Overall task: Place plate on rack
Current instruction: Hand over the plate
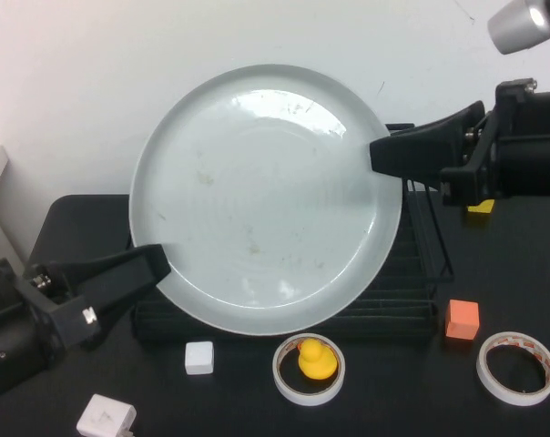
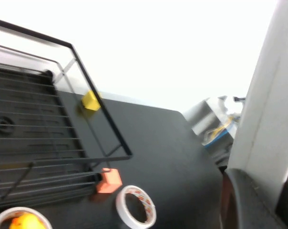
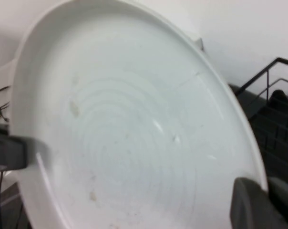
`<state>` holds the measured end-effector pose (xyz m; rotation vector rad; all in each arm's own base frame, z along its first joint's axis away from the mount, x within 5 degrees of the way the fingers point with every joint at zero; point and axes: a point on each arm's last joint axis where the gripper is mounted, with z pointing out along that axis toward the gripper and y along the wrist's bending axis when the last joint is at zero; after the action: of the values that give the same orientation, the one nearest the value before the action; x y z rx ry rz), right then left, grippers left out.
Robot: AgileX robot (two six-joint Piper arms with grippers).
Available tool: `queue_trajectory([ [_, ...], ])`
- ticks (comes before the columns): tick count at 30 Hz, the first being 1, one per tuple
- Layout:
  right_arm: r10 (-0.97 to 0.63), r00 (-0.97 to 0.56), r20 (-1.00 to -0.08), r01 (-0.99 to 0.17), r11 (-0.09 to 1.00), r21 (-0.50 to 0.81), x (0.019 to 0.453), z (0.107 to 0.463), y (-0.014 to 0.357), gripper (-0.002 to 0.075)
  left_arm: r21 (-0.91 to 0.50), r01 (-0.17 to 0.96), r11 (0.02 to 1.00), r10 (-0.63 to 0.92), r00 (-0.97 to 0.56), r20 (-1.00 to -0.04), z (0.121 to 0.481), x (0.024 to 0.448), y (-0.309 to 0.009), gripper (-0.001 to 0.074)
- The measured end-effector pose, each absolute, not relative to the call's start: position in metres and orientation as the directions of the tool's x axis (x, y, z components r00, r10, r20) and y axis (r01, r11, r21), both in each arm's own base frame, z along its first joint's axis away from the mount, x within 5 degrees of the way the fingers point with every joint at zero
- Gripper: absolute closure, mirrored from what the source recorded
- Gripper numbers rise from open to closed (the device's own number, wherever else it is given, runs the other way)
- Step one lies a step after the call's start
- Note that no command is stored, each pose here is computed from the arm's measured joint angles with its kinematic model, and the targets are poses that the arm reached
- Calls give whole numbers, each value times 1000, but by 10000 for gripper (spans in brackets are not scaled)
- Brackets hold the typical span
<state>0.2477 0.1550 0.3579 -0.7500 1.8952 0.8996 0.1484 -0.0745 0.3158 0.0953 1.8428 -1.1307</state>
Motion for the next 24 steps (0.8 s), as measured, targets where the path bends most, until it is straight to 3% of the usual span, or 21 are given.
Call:
queue_trajectory([
  [8, -162, -439, -884, -804, 510, 306, 250, 351, 159, 701, -601, 529, 599, -325, -524, -787, 315, 148, -74, 645],
  [14, -178, -456, -872, -841, 406, 357, 247, 343, 175, 701, -585, 570, 576, -295, -523, -800, 316, 145, -77, 454],
  [17, -169, -436, -884, -856, 382, 349, 245, 345, 178, 701, -586, 573, 573, -293, -524, -799, 316, 145, -78, 402],
  [24, -160, -412, -897, -853, 414, 318, 249, 345, 178, 701, -579, 573, 580, -292, -517, -804, 316, 145, -77, 500],
])
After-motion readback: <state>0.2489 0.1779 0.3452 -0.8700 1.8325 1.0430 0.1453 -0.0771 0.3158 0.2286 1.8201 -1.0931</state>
